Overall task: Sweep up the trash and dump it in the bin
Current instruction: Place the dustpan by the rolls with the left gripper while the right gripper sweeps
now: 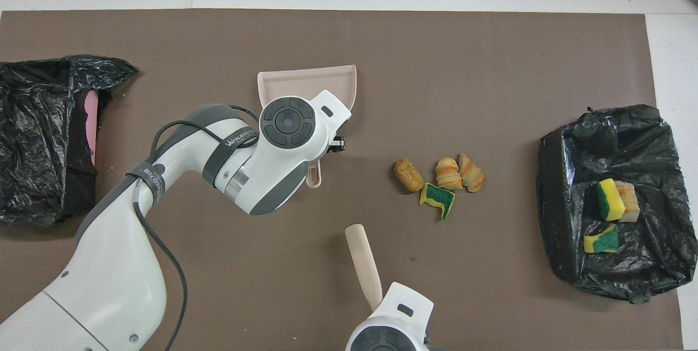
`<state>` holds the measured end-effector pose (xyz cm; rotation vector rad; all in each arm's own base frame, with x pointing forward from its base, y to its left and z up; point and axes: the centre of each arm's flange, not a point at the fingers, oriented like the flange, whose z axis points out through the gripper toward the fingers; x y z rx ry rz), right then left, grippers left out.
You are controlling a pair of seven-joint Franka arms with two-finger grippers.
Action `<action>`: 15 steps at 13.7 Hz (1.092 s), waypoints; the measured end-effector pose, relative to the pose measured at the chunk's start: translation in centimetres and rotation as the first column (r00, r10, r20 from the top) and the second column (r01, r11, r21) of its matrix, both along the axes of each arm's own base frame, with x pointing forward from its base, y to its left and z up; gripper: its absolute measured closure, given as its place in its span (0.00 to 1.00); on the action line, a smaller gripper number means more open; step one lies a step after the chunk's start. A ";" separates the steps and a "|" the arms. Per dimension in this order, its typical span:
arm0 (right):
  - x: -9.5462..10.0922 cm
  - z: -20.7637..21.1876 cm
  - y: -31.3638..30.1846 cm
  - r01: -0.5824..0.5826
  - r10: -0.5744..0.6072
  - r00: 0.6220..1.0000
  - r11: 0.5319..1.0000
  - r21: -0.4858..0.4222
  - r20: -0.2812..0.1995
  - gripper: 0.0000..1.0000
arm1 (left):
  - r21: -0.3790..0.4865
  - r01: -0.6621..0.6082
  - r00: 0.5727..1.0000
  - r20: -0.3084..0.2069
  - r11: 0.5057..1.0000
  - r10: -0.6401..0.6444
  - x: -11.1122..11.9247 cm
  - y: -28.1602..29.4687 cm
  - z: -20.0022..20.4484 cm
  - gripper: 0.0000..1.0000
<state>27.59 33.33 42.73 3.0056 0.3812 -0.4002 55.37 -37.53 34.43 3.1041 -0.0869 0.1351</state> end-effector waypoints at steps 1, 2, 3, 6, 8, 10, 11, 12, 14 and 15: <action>0.9 1.3 -1.4 0.029 -0.029 1.000 1.000 0.002 0.007 0.73 | 0.001 -0.002 1.000 0.002 1.000 0.002 0.1 0.1 0.1 0.66; 1.7 2.1 -2.3 0.055 -0.056 0.998 0.998 0.007 0.016 0.73 | 0.002 -0.002 1.000 0.007 1.000 0.002 0.2 0.2 0.2 0.67; 2.7 2.7 -3.2 0.082 -0.082 0.996 0.997 0.014 0.027 0.73 | 0.009 0.002 1.000 0.017 1.000 -0.002 0.4 0.4 0.4 0.67; 6.7 3.6 -7.1 0.156 -0.157 0.986 0.988 0.013 0.057 0.73 | 0.052 0.043 0.997 0.066 0.998 -0.047 1.0 1.0 1.1 0.67; 9.2 3.2 -11.0 0.160 -0.153 0.983 0.985 -0.067 0.104 0.73 | 0.089 0.150 0.985 0.067 0.985 -0.157 1.0 1.4 1.7 0.67; 11.0 2.5 -14.6 0.146 -0.132 0.985 0.982 -0.122 0.112 0.73 | 0.142 0.294 0.953 0.030 0.945 -0.300 1.2 2.7 2.4 0.67; 11.9 2.2 -16.7 0.136 -0.120 0.986 0.981 -0.141 0.113 0.73 | 0.165 0.368 0.928 0.003 0.915 -0.373 1.3 3.5 2.7 0.67; 12.9 1.9 -19.0 0.128 -0.110 0.987 0.980 -0.152 0.119 0.73 | 0.182 0.442 0.895 -0.028 0.878 -0.445 1.4 4.2 2.8 0.67; 14.7 0.8 -23.4 0.119 -0.100 0.987 0.979 -0.163 0.123 0.73 | 0.201 0.609 0.793 -0.110 0.768 -0.600 1.4 5.5 2.9 0.67; 15.4 -0.2 -24.9 0.112 -0.091 0.988 0.977 -0.179 0.123 0.73 | 0.200 0.685 0.728 -0.151 0.701 -0.669 1.5 6.2 3.0 0.67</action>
